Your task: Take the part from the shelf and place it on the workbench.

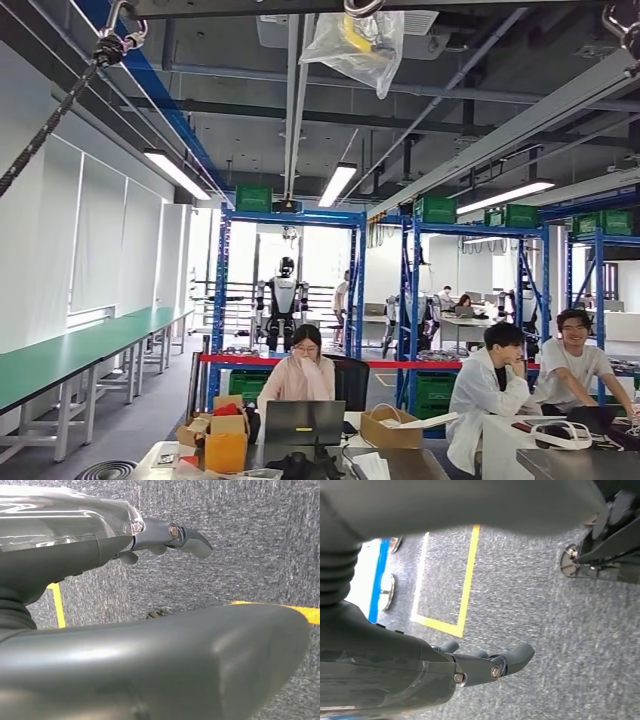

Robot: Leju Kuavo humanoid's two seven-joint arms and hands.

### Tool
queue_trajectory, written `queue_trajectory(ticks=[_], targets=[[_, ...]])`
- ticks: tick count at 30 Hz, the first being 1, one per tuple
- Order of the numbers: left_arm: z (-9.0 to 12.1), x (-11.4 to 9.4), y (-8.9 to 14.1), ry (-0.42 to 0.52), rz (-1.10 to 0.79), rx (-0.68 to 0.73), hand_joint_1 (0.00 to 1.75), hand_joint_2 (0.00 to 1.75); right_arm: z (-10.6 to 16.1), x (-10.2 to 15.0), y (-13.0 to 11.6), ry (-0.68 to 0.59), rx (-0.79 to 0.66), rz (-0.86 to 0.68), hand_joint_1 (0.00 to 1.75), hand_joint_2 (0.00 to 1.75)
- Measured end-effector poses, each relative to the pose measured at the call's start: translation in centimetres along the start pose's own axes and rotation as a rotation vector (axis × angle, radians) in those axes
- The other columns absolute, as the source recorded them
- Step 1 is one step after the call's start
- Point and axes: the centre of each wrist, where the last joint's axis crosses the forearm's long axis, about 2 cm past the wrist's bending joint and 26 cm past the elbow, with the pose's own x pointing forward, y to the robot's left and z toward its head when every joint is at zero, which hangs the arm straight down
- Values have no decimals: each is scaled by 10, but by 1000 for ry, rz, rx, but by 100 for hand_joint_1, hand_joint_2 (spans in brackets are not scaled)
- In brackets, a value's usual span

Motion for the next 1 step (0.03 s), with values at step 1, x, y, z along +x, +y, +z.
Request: queue_trajectory(ticks=[1], targets=[[0,0,0,0,0,0,0,175,0,0,0,3,0,0,0,175]])
